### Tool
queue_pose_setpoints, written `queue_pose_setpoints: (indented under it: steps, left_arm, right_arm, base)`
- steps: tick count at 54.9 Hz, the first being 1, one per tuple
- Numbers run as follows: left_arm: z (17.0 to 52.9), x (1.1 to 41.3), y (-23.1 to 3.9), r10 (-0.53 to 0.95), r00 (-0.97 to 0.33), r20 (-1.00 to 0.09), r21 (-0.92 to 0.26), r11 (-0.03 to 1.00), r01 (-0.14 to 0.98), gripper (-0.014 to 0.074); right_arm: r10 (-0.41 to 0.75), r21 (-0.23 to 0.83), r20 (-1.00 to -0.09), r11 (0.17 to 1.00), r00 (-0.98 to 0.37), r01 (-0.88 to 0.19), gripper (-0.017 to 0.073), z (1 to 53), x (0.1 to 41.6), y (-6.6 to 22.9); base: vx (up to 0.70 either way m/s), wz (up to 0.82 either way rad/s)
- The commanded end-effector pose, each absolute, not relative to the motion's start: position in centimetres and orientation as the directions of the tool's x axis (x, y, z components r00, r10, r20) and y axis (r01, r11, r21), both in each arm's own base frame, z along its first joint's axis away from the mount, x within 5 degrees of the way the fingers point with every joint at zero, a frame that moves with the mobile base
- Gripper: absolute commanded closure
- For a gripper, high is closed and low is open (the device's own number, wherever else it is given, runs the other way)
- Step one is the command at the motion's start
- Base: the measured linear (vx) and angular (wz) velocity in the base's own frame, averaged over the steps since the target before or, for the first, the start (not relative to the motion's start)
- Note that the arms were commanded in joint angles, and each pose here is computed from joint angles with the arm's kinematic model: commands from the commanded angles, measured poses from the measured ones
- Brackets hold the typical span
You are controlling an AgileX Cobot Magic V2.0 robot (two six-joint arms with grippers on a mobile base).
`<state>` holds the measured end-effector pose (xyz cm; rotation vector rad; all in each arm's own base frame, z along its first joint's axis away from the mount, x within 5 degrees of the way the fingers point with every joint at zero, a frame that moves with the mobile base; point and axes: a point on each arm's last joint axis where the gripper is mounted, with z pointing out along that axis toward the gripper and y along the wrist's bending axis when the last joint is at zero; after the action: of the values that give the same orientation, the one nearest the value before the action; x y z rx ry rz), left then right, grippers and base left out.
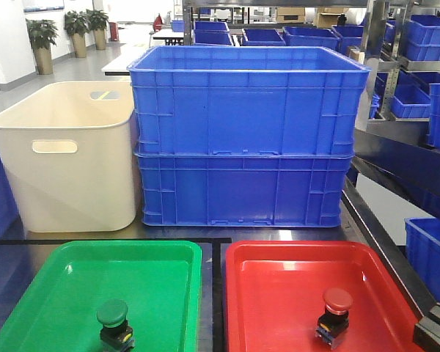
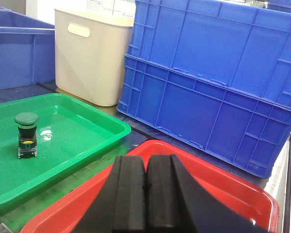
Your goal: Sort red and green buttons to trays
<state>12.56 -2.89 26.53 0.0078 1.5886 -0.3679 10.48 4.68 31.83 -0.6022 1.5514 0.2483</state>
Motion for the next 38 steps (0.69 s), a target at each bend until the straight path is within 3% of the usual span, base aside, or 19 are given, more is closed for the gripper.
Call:
queue_pose_setpoints:
  steps: [1, 12, 16, 28, 38]
  left_arm:
    - [26.9, 11.2, -2.4, -0.217, 0.017, -0.976, -0.208, 0.953, 0.220, 0.0598]
    - [22.1, 6.8, -1.5, -0.194, 0.117, -0.974, -0.164, 0.960, 0.229, 0.0598]
    - [21.5, 6.0, -1.2, -0.155, 0.044, -0.987, -0.142, 0.968, 0.206, 0.0598]
    - [20.7, 5.4, -1.0, 0.005, 0.033, -0.999, 0.012, 0.982, 0.190, 0.0598]
    - [20.5, 5.4, -1.0, 0.010, 0.019, -1.000, 0.014, 0.982, 0.190, 0.0598]
  right_arm:
    - [-0.225, -0.222, -0.973, 0.845, 0.054, -0.487, 0.0571, 32.7, 10.6, 4.5]
    - [-0.225, -0.222, -0.973, 0.845, 0.054, -0.487, 0.0571, 32.7, 10.6, 4.5]
    - [-0.224, -0.222, -0.973, 0.845, 0.054, -0.487, 0.0571, 32.7, 10.6, 4.5]
    - [-0.225, -0.221, -0.973, 0.845, 0.053, -0.488, 0.0571, 32.7, 10.6, 4.5]
    - [-0.224, -0.221, -0.973, 0.845, 0.053, -0.487, 0.0571, 32.7, 10.6, 4.5]
  base:
    - [0.00, 0.00]
    - [0.00, 0.00]
    - [0.00, 0.00]
    - [0.00, 0.00]
    - [0.00, 0.00]
